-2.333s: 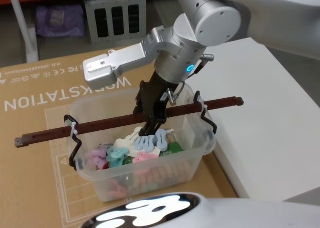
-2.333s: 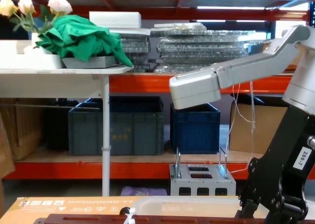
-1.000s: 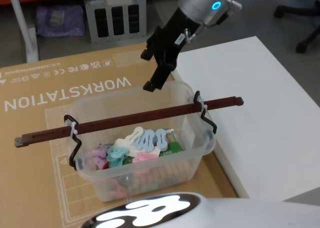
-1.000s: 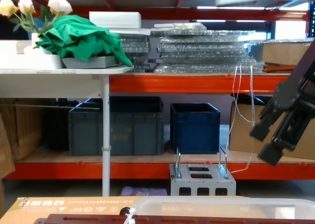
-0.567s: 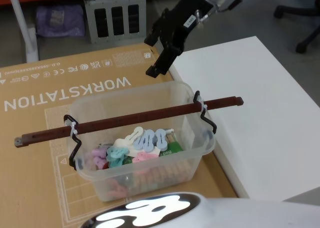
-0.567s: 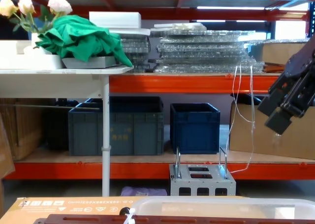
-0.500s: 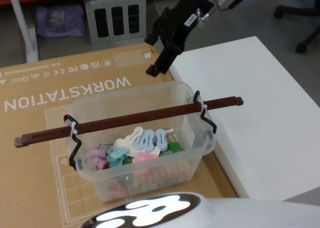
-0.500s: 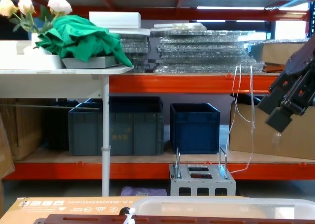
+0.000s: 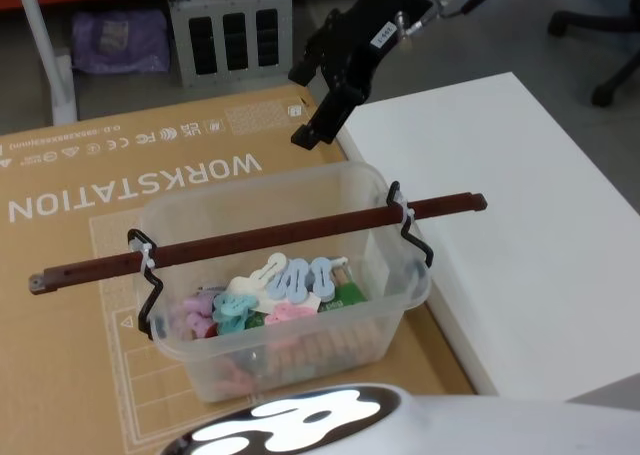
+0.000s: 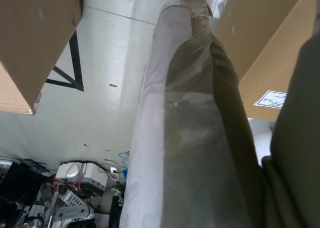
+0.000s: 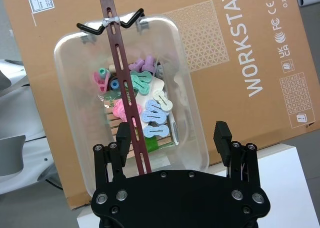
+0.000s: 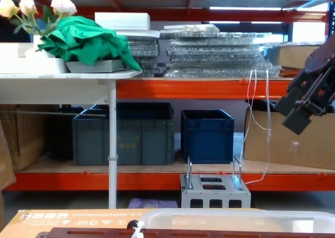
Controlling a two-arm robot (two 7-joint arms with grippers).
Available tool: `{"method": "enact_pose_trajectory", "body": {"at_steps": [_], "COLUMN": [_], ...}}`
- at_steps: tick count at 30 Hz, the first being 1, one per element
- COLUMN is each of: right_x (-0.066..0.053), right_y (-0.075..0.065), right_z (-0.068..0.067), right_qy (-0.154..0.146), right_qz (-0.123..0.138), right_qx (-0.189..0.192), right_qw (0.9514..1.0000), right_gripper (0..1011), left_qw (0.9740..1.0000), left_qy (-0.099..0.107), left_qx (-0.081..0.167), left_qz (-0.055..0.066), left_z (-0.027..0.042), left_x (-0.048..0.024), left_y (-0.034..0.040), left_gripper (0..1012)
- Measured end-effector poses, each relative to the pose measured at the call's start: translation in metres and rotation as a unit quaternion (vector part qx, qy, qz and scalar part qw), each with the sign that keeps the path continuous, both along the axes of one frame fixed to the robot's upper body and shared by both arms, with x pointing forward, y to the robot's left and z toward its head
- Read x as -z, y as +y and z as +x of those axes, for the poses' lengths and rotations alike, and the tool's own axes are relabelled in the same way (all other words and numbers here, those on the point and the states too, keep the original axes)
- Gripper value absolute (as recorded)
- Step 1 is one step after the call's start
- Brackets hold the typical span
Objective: Use one hand to grasp the basket and place it at the designated location.
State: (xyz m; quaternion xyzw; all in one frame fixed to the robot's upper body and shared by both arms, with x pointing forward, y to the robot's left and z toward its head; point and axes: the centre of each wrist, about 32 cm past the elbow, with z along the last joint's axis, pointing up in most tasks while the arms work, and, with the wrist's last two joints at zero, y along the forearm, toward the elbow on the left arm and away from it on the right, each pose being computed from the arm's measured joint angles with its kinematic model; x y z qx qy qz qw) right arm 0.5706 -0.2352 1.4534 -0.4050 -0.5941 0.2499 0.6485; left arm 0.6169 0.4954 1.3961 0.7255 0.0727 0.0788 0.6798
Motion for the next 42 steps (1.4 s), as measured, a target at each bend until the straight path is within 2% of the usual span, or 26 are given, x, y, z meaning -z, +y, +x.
{"method": "enact_pose_trajectory", "body": {"at_steps": [14,18,21,27,36,42], "right_x": [0.001,0.005,0.013,0.019,0.041,0.047], "right_y": [0.004,0.007,0.013,0.018,0.032,0.036], "right_z": [0.001,0.001,0.0,-0.001,-0.004,-0.005], "right_qy": [0.002,0.003,0.007,0.01,0.023,0.027], "right_qz": [-0.001,-0.006,-0.016,-0.026,-0.058,-0.067], "right_qx": [-0.002,-0.005,-0.01,-0.015,-0.031,-0.036], "right_qw": [1.0,1.0,0.9998,0.9995,0.9975,0.9967], "right_gripper": [1001,1001,1001,1001,1001,1001], "left_qw": [1.0,1.0,1.0,1.0,1.0,1.0], "left_qy": [0.0,0.0,0.0,0.0,0.0,0.0], "left_qx": [0.0,0.0,0.0,0.0,0.0,0.0], "left_qz": [0.0,0.0,0.0,0.0,0.0,0.0], "left_z": [0.0,0.0,0.0,0.0,0.0,0.0], "left_x": [0.0,0.0,0.0,0.0,0.0001,0.0], "left_y": [0.0,0.0,-0.0001,0.0,0.0,0.0], "left_gripper": [0,0,0,0,0,0]}}
